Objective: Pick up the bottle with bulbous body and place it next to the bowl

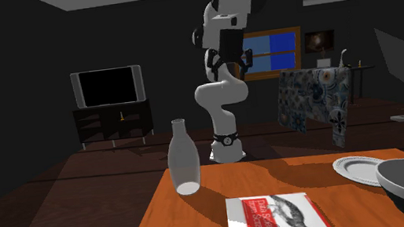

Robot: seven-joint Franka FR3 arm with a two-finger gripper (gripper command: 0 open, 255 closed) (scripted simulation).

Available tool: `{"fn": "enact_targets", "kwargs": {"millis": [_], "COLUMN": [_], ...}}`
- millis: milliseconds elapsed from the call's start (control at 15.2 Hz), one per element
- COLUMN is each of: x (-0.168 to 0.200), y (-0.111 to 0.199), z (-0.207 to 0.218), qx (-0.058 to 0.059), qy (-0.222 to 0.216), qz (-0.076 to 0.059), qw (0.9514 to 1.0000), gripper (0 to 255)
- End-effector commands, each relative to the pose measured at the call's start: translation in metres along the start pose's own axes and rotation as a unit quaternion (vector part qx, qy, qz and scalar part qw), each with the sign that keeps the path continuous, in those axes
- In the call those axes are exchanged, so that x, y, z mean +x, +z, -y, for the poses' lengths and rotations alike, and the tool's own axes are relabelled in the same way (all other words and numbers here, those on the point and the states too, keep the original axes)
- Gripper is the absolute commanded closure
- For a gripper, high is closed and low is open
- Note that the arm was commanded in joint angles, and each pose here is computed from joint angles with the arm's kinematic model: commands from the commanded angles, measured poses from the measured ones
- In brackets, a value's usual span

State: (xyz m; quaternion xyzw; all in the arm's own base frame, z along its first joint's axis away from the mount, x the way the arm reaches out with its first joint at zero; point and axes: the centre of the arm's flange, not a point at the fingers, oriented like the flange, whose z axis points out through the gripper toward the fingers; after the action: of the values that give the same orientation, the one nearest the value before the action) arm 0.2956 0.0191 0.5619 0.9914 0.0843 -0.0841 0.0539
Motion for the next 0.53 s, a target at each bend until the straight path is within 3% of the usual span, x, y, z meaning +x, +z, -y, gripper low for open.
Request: {"fn": "enact_targets", "kwargs": {"millis": [0,462], "x": [0.0,0.016], "y": [0.0,0.044], "z": [0.0,-0.085], "qx": [0.0,0.021], "qy": [0.0,-0.002], "qz": [0.0,-0.013], "qw": [1.0,0.9997], "gripper": [0,0]}}
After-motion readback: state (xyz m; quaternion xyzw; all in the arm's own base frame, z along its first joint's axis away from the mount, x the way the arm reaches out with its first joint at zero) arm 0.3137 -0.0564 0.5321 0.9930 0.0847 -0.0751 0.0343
